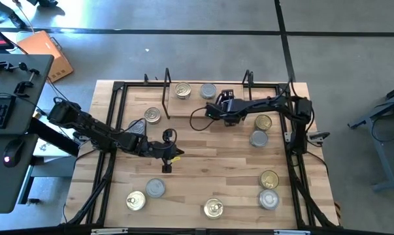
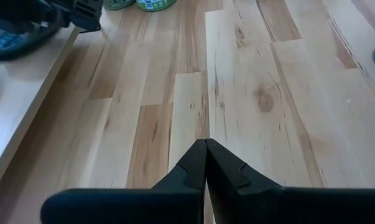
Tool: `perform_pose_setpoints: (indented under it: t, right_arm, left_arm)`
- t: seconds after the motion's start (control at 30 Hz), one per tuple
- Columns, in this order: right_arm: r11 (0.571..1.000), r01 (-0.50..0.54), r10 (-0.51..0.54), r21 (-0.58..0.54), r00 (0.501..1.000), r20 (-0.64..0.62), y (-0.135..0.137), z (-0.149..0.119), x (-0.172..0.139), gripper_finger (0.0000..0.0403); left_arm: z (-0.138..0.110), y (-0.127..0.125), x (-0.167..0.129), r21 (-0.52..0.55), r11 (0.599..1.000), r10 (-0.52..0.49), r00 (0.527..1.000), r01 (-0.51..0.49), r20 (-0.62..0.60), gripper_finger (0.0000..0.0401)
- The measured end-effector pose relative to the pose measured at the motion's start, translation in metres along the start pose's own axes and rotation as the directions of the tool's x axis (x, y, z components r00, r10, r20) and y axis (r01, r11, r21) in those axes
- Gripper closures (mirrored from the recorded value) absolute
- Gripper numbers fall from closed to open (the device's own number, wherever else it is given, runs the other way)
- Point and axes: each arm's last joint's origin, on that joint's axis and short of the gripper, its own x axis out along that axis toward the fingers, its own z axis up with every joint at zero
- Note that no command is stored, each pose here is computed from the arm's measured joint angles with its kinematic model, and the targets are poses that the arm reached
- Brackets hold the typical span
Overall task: Stack canned seafood by type on shelf
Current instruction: Put the green tuna can on the shelf
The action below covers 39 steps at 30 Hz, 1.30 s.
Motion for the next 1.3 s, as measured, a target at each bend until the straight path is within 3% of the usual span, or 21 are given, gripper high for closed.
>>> perform_pose_setpoints:
  t: [0.3,0.57,0.83,1.0,1.3]
  right_arm:
    - [0.997,-0.079,0.078,0.021,0.995,0.058,-0.007,-0.006,-0.012,0.0182]
    - [0.954,-0.235,0.203,0.188,0.963,0.175,-0.027,-0.018,-0.023,0.0213]
    - [0.943,-0.242,0.213,0.229,0.966,0.145,-0.033,-0.024,-0.016,0.022]
    - [0.953,-0.242,0.218,0.18,0.965,0.146,-0.033,-0.024,-0.016,0.022]
    - [0.962,-0.242,0.225,0.128,0.965,0.135,-0.031,-0.024,-0.014,0.0143]
  left_arm:
    - [0.0,0.0,0.0,0.001,1.0,0.0,1.0,0.0,-0.003,0.0401]
    - [-0.001,0.0,0.0,0.002,1.0,0.001,1.0,-0.001,-0.008,0.0401]
    - [-0.001,0.0,0.0,0.003,1.0,0.001,1.0,-0.001,-0.01,0.0401]
    - [-0.001,0.0,0.0,0.004,1.0,0.001,1.0,-0.001,-0.014,0.0401]
    - [-0.001,0.0,0.0,-0.003,1.0,0.001,1.0,-0.001,-0.016,0.0401]
